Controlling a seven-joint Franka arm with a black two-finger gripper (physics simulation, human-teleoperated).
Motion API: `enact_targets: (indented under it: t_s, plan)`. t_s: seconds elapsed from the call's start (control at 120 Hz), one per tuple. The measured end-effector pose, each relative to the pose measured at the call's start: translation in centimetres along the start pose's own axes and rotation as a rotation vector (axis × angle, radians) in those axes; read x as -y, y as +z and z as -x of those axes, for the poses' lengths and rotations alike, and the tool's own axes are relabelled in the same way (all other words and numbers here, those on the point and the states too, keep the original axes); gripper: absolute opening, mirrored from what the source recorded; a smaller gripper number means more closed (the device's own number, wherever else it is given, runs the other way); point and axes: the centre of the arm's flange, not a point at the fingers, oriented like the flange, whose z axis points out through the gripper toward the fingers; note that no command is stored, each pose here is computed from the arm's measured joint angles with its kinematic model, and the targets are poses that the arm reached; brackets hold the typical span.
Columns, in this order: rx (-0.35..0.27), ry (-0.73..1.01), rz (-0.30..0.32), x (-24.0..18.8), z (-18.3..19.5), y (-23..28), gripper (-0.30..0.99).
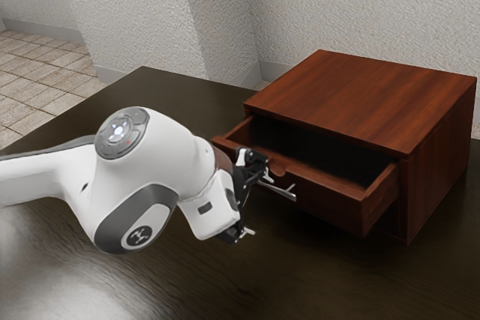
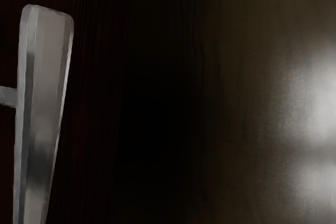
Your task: Pull the drawer handle with one arm to open the drawer
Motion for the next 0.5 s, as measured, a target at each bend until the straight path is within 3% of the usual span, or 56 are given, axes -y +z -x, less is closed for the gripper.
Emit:
enact_targets:
  t_s: [0.5]
  plan:
    - [-0.005,-0.017,0.051,-3.9,1.4,-2.5,0.69]
